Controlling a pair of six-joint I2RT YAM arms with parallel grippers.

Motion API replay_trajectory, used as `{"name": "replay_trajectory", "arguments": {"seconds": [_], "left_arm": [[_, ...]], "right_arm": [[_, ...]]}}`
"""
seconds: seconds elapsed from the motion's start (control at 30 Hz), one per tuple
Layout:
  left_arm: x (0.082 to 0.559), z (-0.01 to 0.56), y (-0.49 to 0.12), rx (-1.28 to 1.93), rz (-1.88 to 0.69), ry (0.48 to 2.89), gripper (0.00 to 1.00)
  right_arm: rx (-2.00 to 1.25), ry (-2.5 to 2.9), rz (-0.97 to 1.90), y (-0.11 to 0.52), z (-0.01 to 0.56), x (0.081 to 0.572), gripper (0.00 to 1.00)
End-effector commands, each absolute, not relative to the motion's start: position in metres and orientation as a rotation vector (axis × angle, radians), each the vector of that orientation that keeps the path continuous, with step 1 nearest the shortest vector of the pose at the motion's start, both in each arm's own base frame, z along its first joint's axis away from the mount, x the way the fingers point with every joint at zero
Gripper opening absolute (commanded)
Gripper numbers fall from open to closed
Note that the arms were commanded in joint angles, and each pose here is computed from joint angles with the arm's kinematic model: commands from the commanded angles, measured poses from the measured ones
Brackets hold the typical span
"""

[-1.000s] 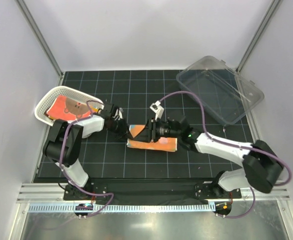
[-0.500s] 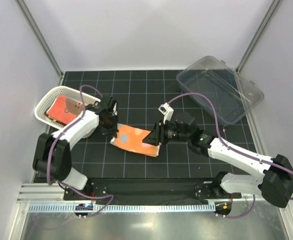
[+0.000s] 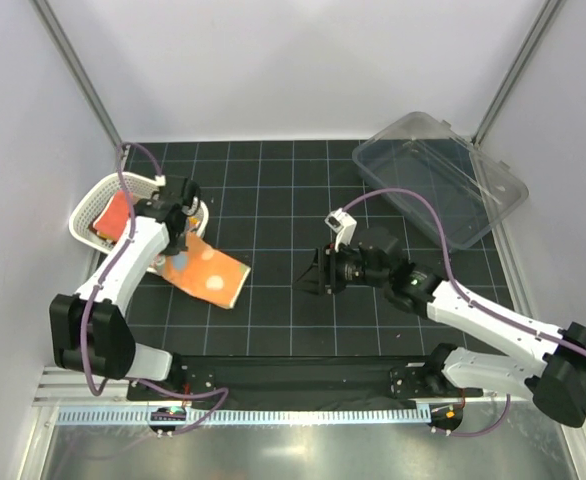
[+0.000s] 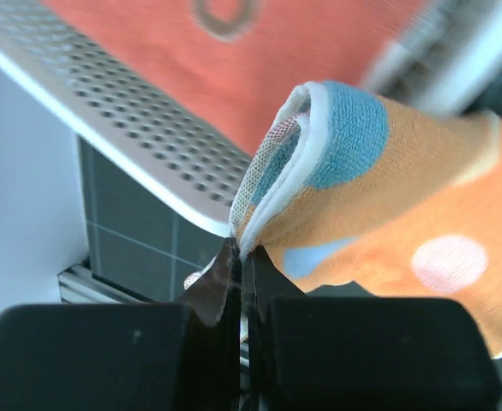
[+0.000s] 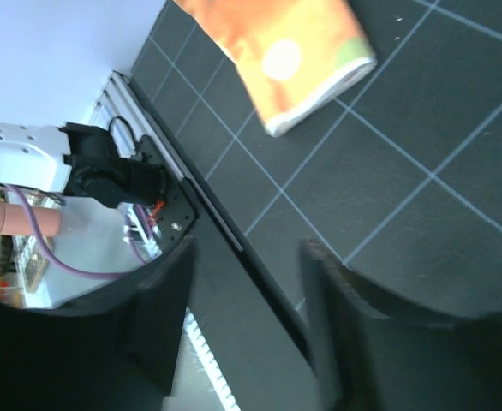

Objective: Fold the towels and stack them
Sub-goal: Neatly place the folded towel into the bin

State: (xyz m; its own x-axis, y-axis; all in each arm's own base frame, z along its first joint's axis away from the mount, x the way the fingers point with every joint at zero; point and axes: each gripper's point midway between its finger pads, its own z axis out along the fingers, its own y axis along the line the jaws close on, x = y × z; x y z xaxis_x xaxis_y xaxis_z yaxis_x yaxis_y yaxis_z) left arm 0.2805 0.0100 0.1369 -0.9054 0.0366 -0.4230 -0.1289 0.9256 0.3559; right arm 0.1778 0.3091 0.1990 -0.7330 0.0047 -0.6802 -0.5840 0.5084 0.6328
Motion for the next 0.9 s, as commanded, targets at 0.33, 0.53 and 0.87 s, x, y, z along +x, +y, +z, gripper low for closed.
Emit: {"name": "replay_trajectory", "arguments": {"seconds": [0.33,0.53,0.87], "left_arm": [[0.360,0.178,0.102,-0.427,0.631,2.437,0.00],[0.376,0.193,0.146,-0.555,0.627,2.411,0.00],[0.402,0.166,0.199,-0.743,0.605,2.403,0.00]], "right_arm": [[-0.462,2.036,0.947,0.270,0.215,0.201,1.00],[-0.476,2.048,0.892,0.267,0.205,0.211,1.00],[-0.477,2.086,0.880,0.263,0.192,0.231,1.00]]}}
